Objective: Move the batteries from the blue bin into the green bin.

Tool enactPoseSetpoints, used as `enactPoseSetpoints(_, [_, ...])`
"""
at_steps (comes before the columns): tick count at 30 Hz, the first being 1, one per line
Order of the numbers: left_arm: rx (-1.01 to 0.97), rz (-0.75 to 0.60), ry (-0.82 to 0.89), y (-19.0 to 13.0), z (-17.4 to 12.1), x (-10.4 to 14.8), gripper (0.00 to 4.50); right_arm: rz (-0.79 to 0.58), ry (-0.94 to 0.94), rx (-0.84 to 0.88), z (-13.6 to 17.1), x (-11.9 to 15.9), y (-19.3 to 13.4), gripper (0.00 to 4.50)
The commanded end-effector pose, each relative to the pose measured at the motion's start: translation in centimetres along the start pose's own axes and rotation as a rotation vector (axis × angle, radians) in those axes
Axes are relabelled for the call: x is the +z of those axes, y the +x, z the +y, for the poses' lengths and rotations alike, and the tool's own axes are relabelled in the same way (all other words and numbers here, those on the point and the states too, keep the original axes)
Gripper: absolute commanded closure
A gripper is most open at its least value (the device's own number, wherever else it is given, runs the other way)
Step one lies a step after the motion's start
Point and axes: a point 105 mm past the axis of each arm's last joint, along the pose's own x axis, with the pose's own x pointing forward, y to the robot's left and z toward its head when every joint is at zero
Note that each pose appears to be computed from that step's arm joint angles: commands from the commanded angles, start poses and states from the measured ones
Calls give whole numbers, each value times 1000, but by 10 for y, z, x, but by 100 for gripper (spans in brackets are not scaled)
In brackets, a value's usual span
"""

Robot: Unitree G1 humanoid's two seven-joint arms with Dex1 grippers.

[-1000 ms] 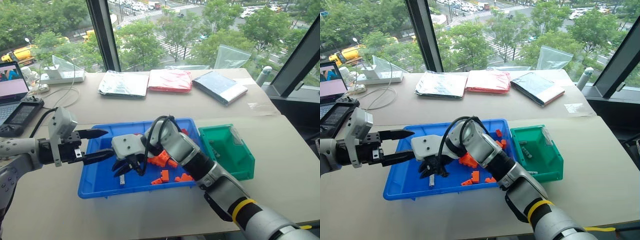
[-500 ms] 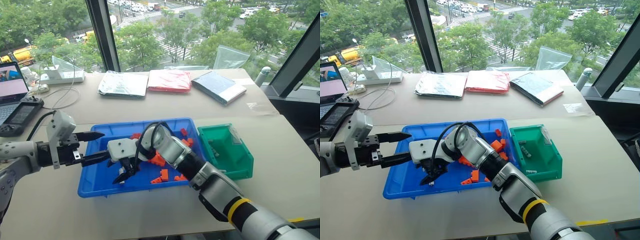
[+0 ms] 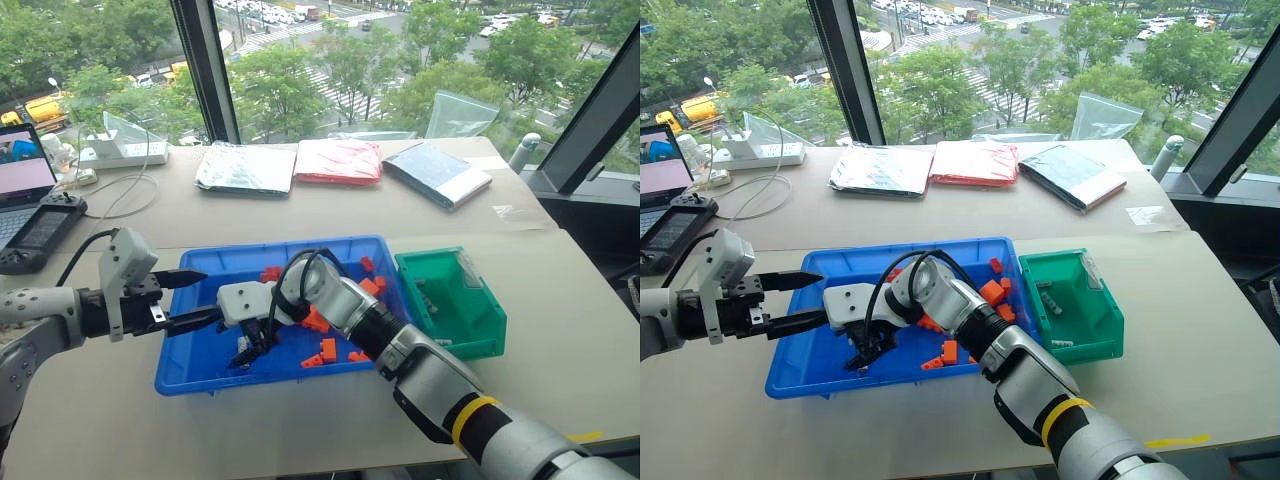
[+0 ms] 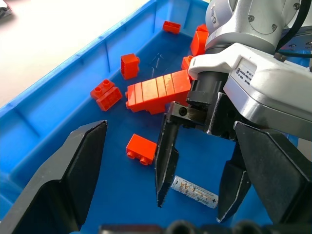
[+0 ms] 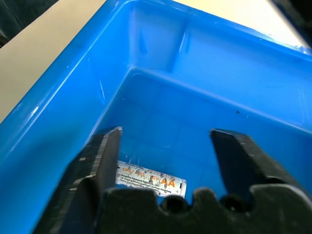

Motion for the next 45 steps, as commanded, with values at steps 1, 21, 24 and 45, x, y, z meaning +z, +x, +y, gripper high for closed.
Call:
enactPoseSetpoints(1, [-25,-89,92,-7,-7,27,0,58,56,74,17,-20,9,6])
enactPoseSetpoints(21, [-27,-89,96,-7,-7,27,0,191,102,40,20,-53,13,6])
enactPoseSetpoints(24, [-27,-89,98,-7,-7,27,0,203,110,55,22,-57,12,70])
enactPoseSetpoints(45, [-55,-111,87,-4,-12,27,0,-40,251,-181,21,-39,-67,203])
